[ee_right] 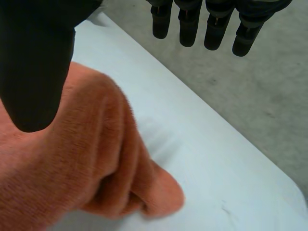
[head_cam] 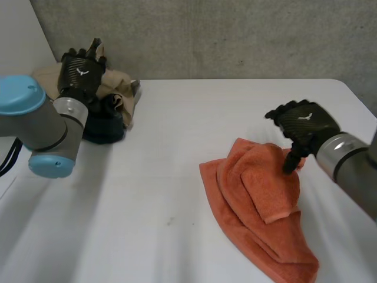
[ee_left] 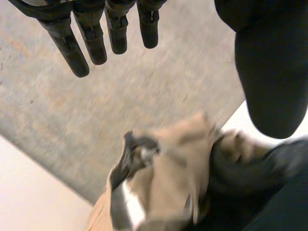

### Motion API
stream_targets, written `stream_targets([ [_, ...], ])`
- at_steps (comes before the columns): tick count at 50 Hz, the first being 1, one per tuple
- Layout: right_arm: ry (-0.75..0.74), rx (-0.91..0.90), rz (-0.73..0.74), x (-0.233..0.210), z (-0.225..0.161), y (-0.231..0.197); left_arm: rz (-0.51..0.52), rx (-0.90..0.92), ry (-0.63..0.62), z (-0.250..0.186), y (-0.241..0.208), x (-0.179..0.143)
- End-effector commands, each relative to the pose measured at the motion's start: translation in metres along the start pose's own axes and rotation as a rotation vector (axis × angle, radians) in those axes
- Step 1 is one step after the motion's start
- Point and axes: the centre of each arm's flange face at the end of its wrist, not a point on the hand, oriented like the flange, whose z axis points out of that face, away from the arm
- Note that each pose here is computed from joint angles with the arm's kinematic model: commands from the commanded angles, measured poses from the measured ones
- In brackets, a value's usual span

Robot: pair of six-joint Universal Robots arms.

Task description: Fold the laundry.

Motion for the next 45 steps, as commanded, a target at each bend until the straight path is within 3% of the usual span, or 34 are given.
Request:
stream_targets([
  [1,0.033,-0.091,-0.048,0.038,-0.008,-0.002,-0.148,-0.021,0.215,-0.073,-0.058,0.045],
  [9,-0.036,-0.169,-0.101,0.044,-0.013,0.011,-0.338,-0.044,0.503,-0.148,-0.093,0.122],
  [13,-0.086,-0.172,-0.090,0.038,-0.011,0.019,-0.369,-0.095,0.598,-0.162,-0.079,0.164],
  [17,-0.124,-0.148,-0.064,0.037,0.005,0.036,-0.382,-0.090,0.653,-0.164,-0.076,0.200],
  [24,-0.157,-0.106,-0.019,0.029,0.033,0.062,-0.377,-0.094,0.683,-0.156,-0.061,0.233],
  [30,-0.163,-0.116,0.081,0.025,0.057,0.083,-0.369,-0.096,0.683,-0.150,-0.050,0.249],
  [38,-0.147,-0.070,0.095,0.025,0.072,0.082,-0.366,-0.094,0.689,-0.153,-0.053,0.249],
  [42,-0.136,-0.036,0.086,0.031,0.064,0.068,-0.386,-0.046,0.664,-0.150,-0.080,0.226],
  [45,-0.072,0.061,0.046,0.048,0.041,0.027,-0.413,0.029,0.632,-0.153,-0.116,0.193],
])
